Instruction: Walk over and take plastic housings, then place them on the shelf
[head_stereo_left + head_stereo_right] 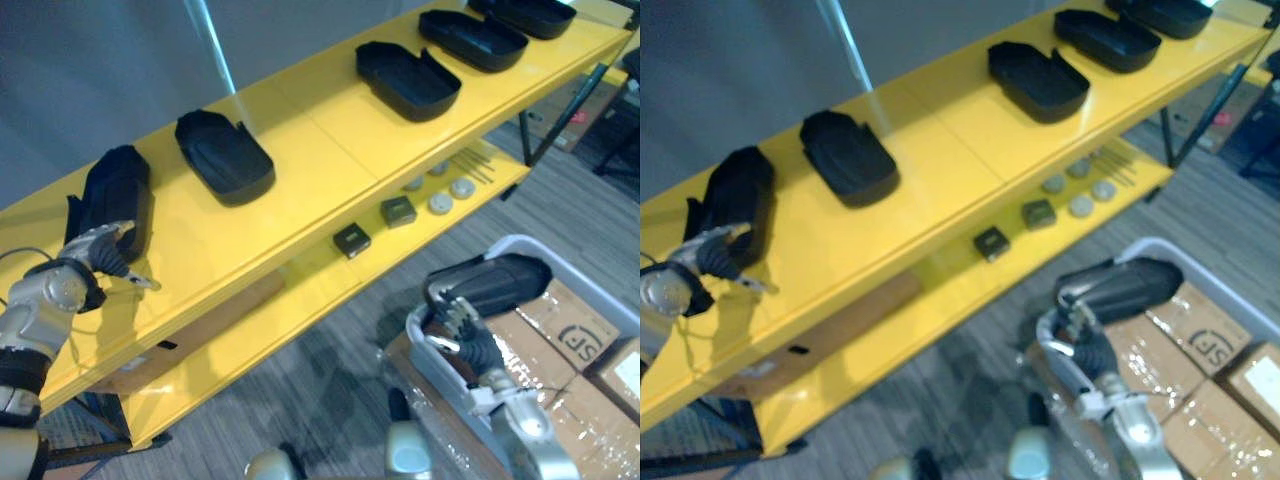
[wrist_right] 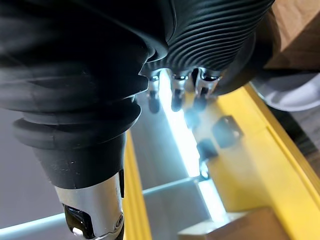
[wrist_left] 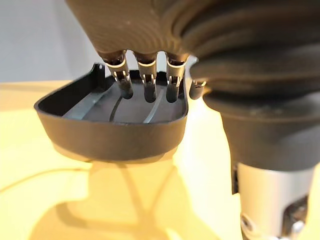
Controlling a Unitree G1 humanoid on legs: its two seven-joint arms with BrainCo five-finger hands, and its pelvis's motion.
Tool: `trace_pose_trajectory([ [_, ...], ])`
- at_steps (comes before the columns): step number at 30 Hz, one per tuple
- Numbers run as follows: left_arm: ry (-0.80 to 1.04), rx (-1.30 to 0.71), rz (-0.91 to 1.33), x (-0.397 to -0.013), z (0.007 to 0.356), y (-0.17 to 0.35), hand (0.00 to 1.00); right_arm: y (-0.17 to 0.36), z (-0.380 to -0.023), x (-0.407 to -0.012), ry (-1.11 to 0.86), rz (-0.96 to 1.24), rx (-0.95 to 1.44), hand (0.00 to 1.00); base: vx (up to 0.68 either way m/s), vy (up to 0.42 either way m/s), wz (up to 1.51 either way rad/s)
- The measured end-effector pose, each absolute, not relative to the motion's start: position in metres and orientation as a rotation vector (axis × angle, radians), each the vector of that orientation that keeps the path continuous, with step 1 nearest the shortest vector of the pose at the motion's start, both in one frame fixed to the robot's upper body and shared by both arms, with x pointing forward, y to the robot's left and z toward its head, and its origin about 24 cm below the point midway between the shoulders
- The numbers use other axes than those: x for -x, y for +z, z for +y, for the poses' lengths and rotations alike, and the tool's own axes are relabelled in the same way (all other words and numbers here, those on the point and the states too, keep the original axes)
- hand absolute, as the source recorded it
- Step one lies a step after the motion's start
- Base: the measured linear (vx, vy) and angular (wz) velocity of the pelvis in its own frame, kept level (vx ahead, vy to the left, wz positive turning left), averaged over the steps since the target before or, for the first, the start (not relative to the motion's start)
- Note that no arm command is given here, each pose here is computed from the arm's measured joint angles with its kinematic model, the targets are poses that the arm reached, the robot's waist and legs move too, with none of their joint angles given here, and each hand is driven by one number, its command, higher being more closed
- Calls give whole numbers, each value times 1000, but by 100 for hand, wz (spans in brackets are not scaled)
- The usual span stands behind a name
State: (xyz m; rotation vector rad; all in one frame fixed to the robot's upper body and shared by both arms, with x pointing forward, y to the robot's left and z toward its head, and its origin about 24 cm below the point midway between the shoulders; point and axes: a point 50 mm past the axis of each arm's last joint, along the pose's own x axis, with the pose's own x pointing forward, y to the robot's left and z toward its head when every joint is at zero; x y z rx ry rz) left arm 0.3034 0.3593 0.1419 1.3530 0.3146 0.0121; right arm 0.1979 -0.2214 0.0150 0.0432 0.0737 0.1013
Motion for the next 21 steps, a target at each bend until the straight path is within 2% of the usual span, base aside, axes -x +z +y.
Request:
trace_pose_trajectory([
  [7,30,-1414,365,-301,366,139,0,14,-219,-197,117,81,-45,0,-10,33,0],
  [18,292,-1435,460,-291,394,134,0,13,-217,-197,132,82,-47,0,-1,3,0],
  [21,374,-1426,419,-291,394,133,0,12,-217,-197,130,87,-47,0,0,0,0],
])
